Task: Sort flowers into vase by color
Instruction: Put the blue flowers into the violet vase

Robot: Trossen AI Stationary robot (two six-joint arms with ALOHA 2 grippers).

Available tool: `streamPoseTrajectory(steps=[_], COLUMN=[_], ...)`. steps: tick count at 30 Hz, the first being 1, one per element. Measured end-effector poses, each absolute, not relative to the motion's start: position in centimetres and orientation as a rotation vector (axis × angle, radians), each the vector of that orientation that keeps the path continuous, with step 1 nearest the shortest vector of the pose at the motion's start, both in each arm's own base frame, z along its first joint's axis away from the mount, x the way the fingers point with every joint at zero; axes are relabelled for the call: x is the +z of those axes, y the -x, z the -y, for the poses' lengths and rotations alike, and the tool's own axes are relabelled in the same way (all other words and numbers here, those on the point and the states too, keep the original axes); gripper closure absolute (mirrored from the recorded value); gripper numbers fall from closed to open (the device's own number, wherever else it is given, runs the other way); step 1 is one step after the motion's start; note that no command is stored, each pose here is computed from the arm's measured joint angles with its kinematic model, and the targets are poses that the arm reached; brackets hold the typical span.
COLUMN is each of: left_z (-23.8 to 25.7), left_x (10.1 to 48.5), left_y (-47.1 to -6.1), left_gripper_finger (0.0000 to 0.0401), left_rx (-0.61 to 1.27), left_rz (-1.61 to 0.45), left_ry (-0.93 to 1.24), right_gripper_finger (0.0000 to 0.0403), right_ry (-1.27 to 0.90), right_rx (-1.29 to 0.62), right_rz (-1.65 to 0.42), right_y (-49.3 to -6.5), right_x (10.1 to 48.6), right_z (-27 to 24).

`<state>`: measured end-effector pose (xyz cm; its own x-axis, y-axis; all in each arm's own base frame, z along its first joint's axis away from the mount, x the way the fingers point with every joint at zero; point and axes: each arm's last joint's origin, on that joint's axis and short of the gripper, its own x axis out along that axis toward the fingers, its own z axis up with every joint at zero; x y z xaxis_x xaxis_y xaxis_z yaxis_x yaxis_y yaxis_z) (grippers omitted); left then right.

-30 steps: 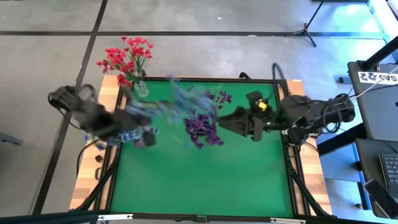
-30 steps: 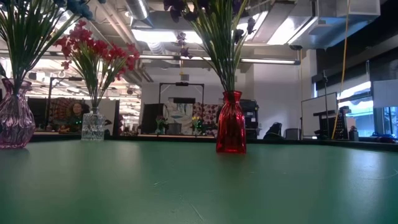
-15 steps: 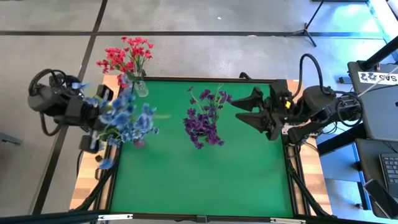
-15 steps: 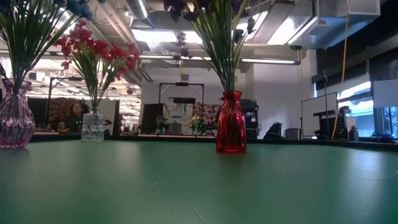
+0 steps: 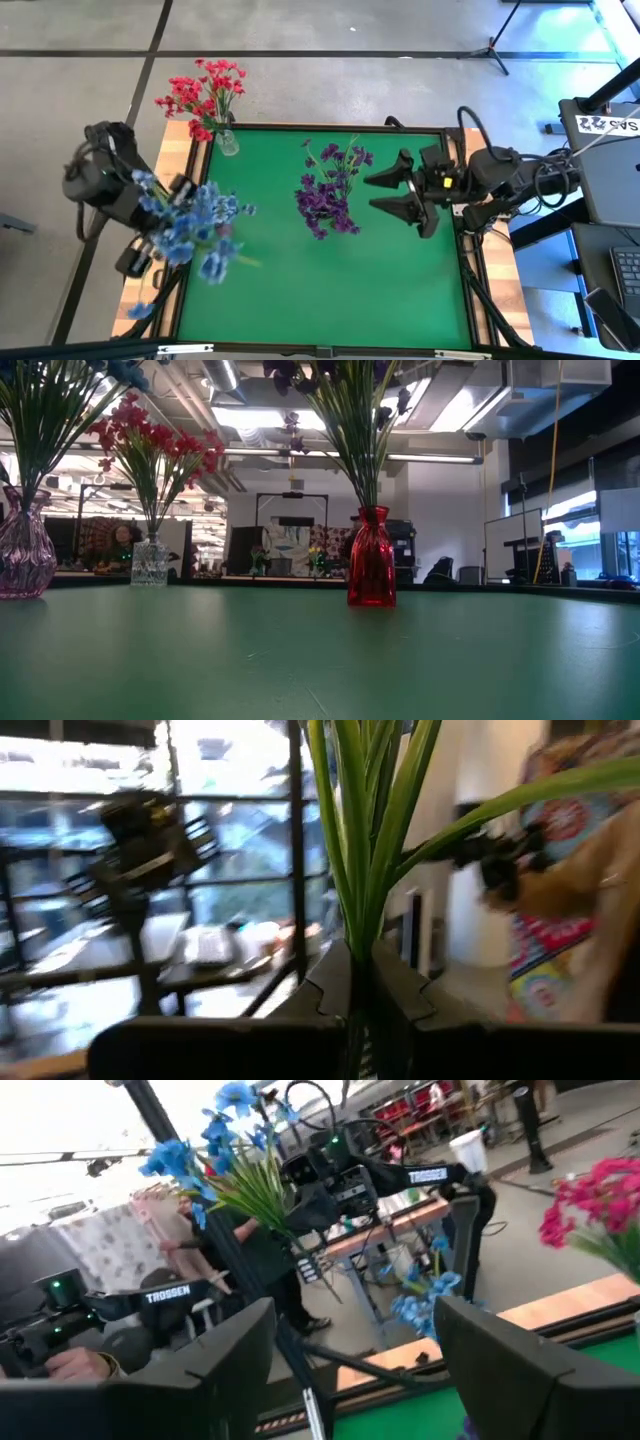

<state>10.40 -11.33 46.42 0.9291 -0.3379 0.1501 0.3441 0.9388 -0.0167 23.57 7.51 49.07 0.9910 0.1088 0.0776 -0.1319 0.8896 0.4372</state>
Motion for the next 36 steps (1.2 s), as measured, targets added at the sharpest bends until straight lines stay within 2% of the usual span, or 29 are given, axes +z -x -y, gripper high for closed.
streamPoseTrajectory(steps=[4,10,17,21,33,36], left_z=[12.6,13.1,13.5,13.5,12.2,12.1], left_x=[44.6,42.1,38.8,39.2,39.5,38.9], left_y=[-11.4,-11.6,-11.6,-11.7,-9.6,-9.7], left_gripper_finger=[0.0391,0.0391,0.0391,0.0391,0.0391,0.0392], left_rx=[-0.397,-0.388,-0.281,-0.211,-0.267,-0.279], left_rz=[0.161,-0.015,-0.249,-0.206,-0.163,-0.082], left_ry=[0.053,0.087,-0.213,-0.184,-0.209,-0.196], right_gripper_finger=[0.013,0.013,0.013,0.013,0.013,0.013], right_ry=[-0.453,-0.423,-0.405,-0.403,-0.451,-0.453], right_rx=[0.14,0.133,0.172,0.187,0.224,0.224], right_rz=[0.037,0.006,-0.065,-0.077,-0.106,-0.106], right_y=[-23.7,-23.6,-23.5,-23.5,-23.5,-23.5], right_x=[48.8,48.5,47.9,47.8,47.7,47.7], right_z=[-7.6,-7.5,-7.7,-7.7,-7.8,-7.8])
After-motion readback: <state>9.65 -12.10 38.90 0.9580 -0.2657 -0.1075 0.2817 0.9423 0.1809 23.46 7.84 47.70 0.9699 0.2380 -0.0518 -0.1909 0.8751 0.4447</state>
